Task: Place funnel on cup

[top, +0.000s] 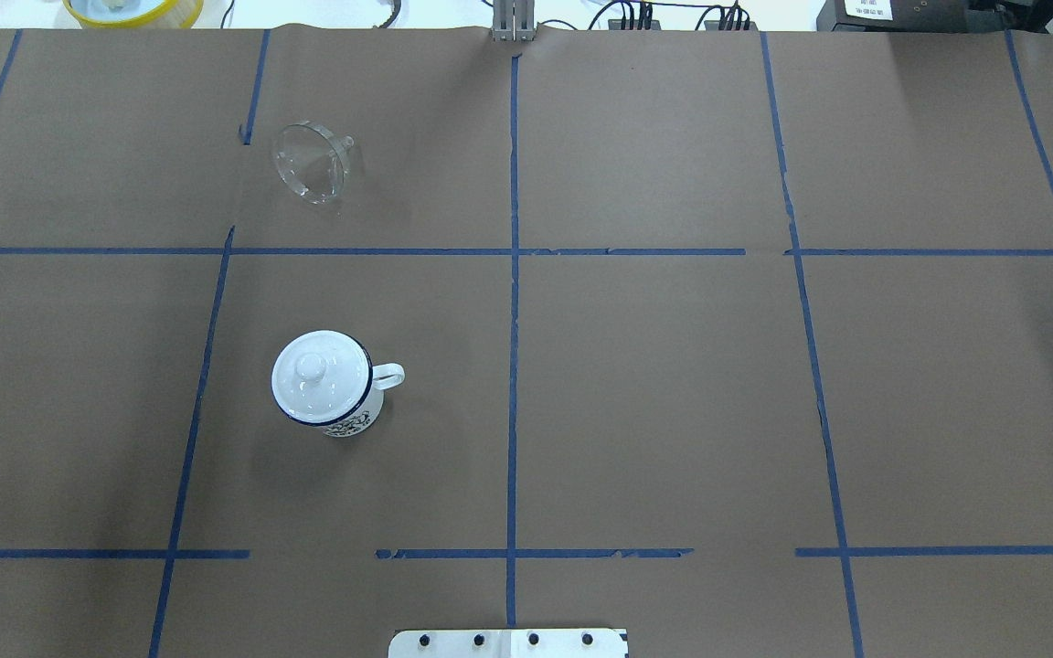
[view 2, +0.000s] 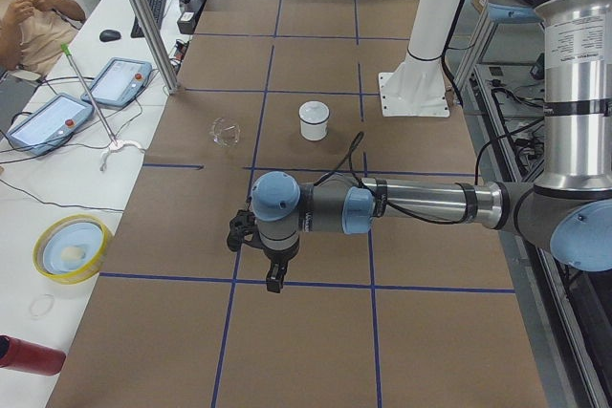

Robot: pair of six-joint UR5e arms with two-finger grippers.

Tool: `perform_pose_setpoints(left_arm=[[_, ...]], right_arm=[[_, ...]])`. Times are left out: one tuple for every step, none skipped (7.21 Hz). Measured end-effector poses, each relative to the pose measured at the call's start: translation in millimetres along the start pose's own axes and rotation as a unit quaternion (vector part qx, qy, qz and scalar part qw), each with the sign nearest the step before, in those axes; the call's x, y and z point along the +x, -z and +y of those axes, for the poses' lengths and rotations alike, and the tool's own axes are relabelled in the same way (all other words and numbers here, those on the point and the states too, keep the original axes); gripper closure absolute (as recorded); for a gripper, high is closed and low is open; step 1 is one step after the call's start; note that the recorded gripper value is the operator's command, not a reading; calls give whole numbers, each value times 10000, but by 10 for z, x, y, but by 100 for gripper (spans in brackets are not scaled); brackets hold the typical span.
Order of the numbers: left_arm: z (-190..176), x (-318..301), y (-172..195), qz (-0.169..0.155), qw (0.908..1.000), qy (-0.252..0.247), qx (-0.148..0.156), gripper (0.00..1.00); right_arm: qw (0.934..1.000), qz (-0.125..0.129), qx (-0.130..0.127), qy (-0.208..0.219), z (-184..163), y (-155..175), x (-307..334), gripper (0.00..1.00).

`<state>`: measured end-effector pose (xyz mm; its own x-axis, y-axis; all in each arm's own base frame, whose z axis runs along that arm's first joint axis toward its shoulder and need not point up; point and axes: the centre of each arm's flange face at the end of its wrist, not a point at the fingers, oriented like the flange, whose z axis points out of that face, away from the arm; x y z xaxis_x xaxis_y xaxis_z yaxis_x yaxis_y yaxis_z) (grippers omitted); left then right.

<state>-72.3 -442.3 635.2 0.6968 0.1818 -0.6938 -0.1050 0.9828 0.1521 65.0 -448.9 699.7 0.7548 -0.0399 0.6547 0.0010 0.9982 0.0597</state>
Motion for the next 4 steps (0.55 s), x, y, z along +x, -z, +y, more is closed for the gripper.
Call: perform_pose_setpoints(left_arm=[[2,1,1,1,10000,-4,3,0],[2,3,3,2,10000,-12,9,0],[-4,9,9,-3,10000,-18,16,0],[-32,56,50,-11,10000,-65,58,0]], right_arm=[[10000,0,0,0,0,0,0,0],[10000,0,0,0,0,0,0,0],[10000,0,0,0,0,0,0,0],[10000,0,0,0,0,0,0,0]])
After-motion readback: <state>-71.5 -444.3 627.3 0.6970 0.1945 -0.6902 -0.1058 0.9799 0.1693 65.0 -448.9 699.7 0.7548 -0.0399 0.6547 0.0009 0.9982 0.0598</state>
